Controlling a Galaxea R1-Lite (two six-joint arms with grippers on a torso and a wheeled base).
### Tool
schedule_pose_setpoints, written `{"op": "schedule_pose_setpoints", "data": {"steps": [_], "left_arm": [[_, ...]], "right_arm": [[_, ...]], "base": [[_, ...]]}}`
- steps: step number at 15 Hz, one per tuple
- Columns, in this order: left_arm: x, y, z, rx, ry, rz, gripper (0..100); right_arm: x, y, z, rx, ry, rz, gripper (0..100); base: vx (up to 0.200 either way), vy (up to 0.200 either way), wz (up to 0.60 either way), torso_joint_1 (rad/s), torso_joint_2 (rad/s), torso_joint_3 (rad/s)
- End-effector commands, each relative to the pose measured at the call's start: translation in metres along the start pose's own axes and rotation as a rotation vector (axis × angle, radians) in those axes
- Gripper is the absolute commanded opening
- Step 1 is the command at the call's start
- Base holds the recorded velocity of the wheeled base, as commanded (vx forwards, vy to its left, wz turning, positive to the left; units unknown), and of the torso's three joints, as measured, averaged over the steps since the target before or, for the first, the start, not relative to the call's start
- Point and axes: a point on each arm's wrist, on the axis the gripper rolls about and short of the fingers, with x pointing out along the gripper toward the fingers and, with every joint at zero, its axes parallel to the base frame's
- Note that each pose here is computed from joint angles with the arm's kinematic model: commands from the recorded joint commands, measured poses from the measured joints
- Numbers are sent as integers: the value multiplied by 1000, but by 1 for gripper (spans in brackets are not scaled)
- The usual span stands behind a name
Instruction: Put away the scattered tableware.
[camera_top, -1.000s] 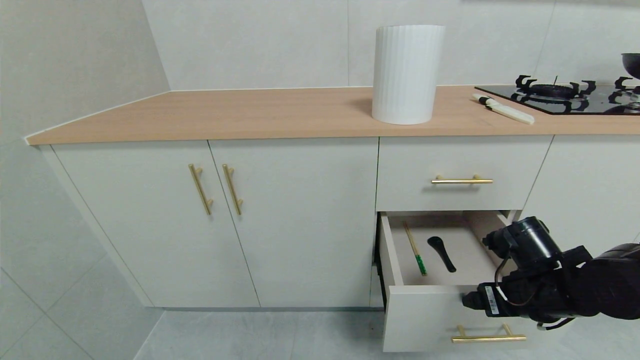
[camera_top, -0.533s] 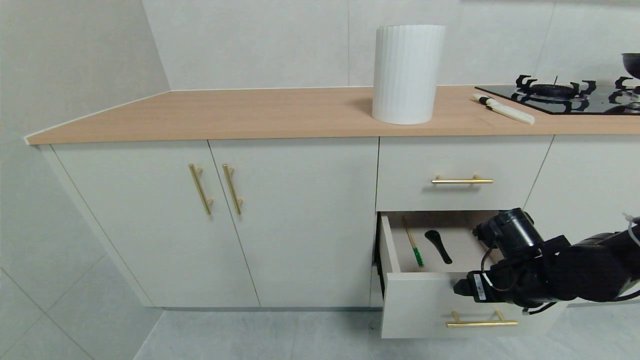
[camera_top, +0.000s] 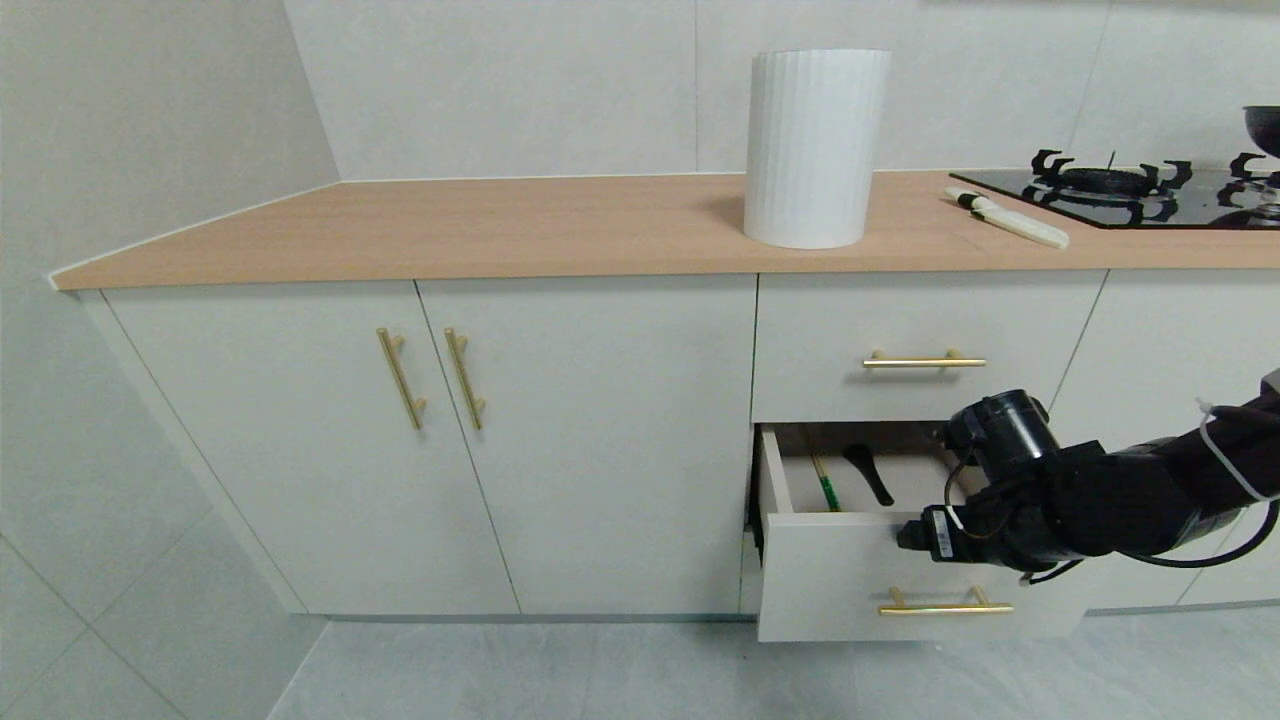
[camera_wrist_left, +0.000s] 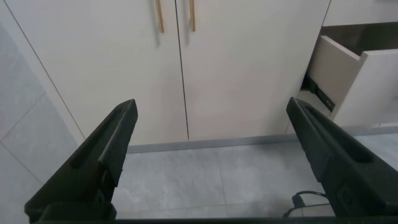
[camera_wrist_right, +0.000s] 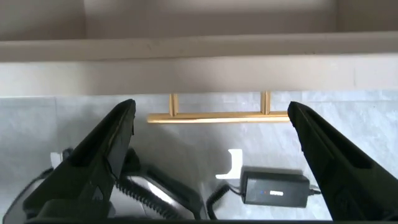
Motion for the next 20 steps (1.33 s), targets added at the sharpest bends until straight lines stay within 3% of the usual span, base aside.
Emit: {"op": "schedule_pose_setpoints", "data": {"steps": [1, 11, 20], "left_arm": [[0, 0, 0, 0, 0, 1, 100], [0, 0, 0, -1, 0, 1, 100], [0, 0, 0, 0, 0, 1, 100]], "right_arm": [[14, 0, 10, 13, -5, -9, 100], [46, 8, 41, 15, -74, -6, 100], [81, -5, 51, 92, -239, -12, 100]], "base": [[0, 0, 0, 0, 0, 0], [0, 0, 0, 0, 0, 0], [0, 0, 0, 0, 0, 0]]}}
